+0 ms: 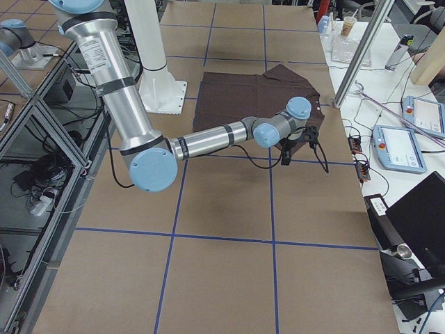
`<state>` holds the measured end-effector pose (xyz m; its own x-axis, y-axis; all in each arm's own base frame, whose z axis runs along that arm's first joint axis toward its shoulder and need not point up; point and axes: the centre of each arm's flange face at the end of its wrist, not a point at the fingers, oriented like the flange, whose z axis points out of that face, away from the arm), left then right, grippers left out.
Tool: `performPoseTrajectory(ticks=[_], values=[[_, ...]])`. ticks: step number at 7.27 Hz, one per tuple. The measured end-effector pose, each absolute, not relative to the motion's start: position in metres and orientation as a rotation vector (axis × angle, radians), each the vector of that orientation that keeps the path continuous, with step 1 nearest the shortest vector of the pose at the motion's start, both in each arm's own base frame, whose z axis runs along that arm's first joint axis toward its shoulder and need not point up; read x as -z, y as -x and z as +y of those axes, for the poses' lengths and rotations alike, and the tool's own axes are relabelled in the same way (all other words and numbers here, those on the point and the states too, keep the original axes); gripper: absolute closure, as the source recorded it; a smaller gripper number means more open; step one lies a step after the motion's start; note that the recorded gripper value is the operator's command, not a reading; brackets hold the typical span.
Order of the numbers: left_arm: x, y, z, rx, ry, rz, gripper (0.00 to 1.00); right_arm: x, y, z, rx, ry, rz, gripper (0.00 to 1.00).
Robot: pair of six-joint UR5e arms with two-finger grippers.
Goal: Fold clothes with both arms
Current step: 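Move the right gripper to the sleeve nearest it and fold it inward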
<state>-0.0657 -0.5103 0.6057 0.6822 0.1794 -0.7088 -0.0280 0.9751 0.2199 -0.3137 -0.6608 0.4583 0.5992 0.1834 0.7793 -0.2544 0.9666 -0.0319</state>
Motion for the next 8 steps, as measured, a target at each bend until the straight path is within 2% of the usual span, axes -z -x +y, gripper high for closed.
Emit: performPoseTrajectory(ticks=[1, 3, 4, 8], values=[[-0.605, 0.066, -0.510, -0.121, -0.207, 0.813, 0.00, -0.457, 0.337, -0.663, -0.287, -0.089, -0.897, 0.20], [-0.605, 0.066, -0.510, -0.123, -0.210, 0.813, 0.00, -0.457, 0.365, -0.661, -0.314, -0.086, -0.885, 0.29], [-0.606, 0.066, -0.509, -0.122, -0.210, 0.813, 0.00, -0.460, 0.372, -0.662, -0.319, -0.083, -0.875, 0.36], [-0.607, 0.067, -0.508, -0.120, -0.208, 0.814, 0.00, -0.465, 0.381, -0.670, -0.327, -0.079, -0.852, 0.42]])
